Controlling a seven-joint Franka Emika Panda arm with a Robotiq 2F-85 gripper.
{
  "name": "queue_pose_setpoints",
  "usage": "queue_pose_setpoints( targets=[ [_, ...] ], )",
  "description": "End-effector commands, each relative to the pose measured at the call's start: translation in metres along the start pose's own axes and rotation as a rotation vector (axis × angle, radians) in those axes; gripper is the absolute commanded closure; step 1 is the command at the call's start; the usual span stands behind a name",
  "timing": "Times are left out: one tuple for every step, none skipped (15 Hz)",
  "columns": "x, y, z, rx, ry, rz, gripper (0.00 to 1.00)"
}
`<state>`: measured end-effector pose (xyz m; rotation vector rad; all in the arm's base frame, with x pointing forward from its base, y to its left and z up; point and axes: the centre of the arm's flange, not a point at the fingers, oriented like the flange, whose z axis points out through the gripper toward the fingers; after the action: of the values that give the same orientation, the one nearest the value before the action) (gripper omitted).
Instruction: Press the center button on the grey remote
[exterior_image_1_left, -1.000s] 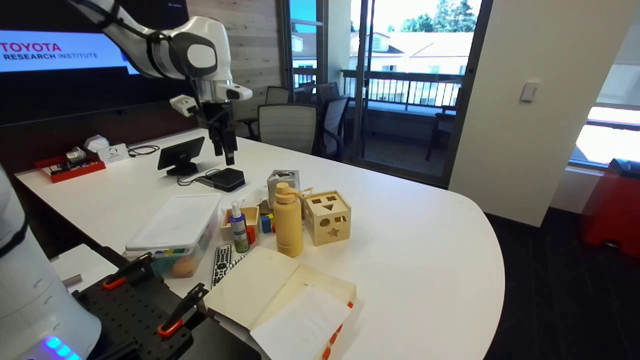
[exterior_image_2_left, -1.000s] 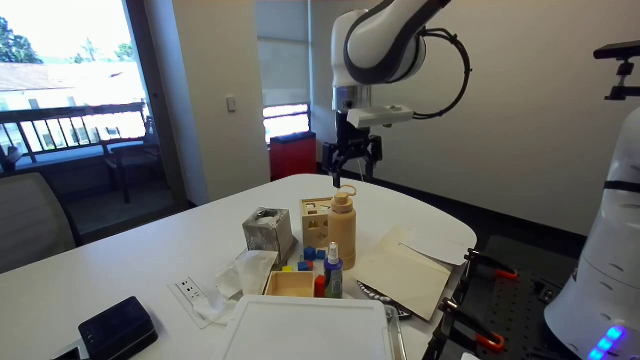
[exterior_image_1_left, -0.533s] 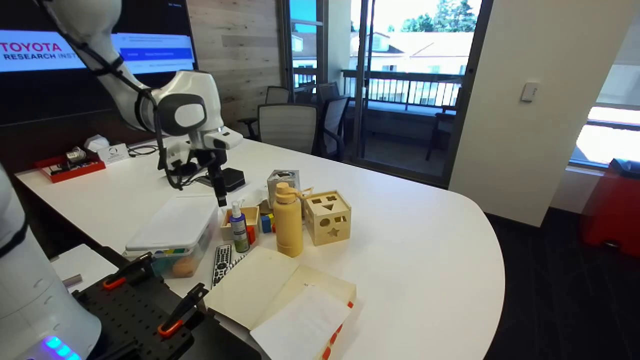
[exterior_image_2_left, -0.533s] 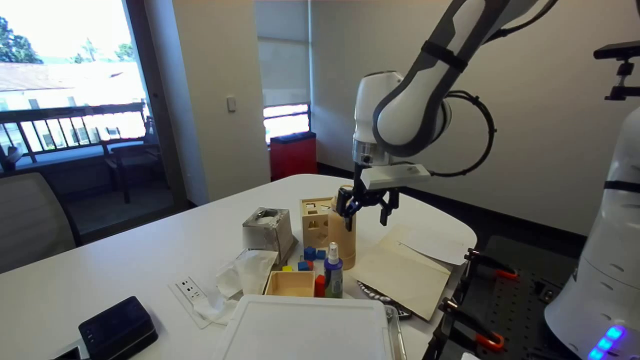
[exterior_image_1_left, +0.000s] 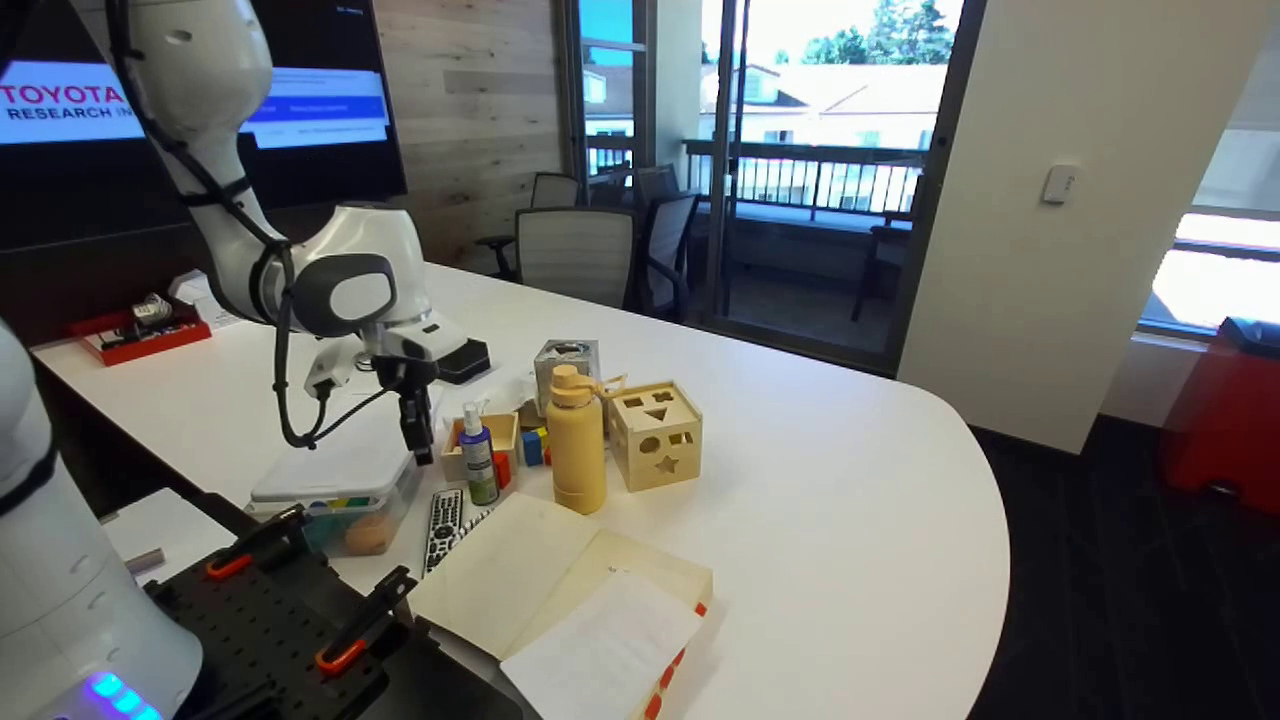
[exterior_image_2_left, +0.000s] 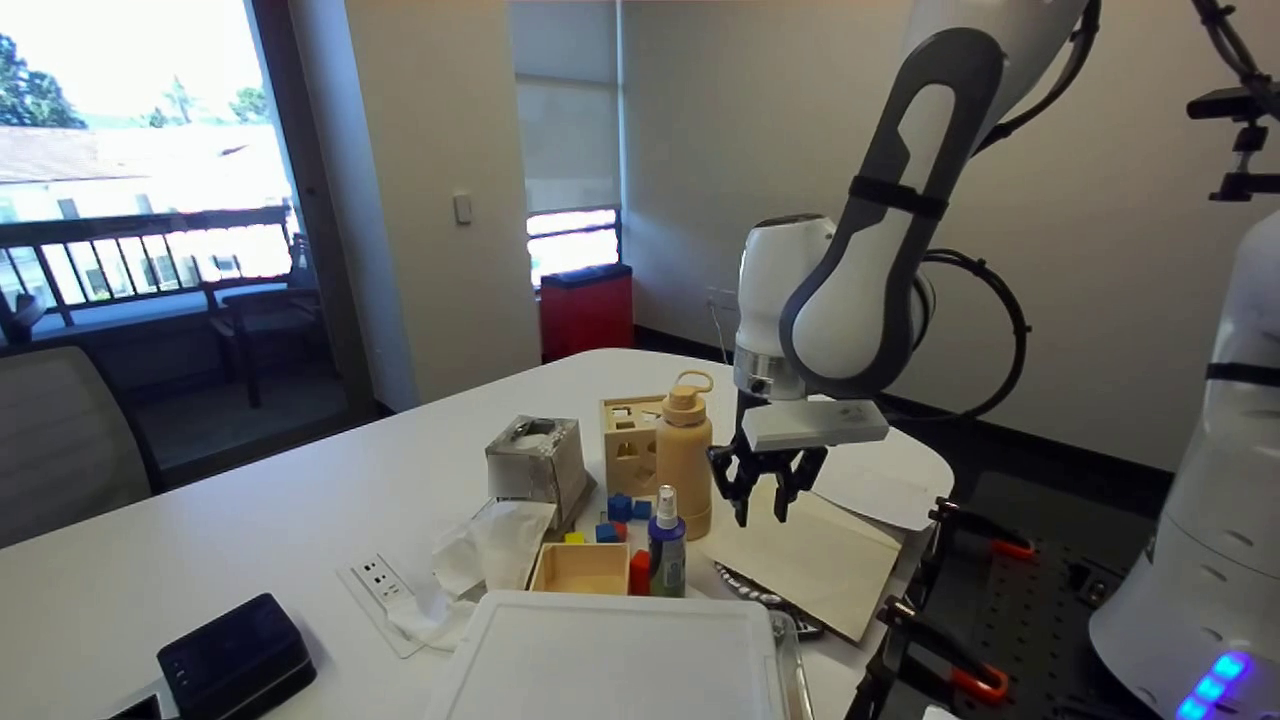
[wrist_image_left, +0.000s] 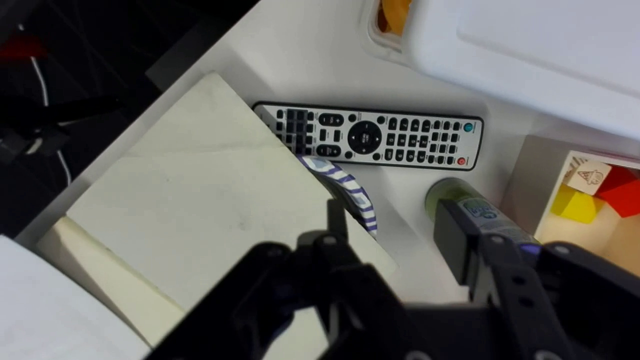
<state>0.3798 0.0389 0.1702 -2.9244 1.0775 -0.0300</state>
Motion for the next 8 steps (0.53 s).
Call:
queue_pose_setpoints(
  targets=[
    [-0.007, -0.002, 0.023, 0.014, 0.022, 0.034, 0.8],
    [-0.006, -0.001, 0.03, 0.009, 0.022, 0.033, 0.88],
    [-0.005, -0.001, 0.036, 0.008, 0.019, 0.035, 0.95],
    [-0.003, 0.0, 0.044, 0.003, 0.016, 0.042, 0.99],
    [-0.003, 0.0, 0.05, 0.0, 0.011, 0.049, 1.0],
    [-0.003, 0.001, 0.055, -0.008, 0.005, 0.053, 1.0],
    [-0.003, 0.0, 0.061, -0.01, -0.001, 0.057, 1.0],
    [-0.002, -0.002, 0.068, -0.016, -0.01, 0.058, 1.0]
  ],
)
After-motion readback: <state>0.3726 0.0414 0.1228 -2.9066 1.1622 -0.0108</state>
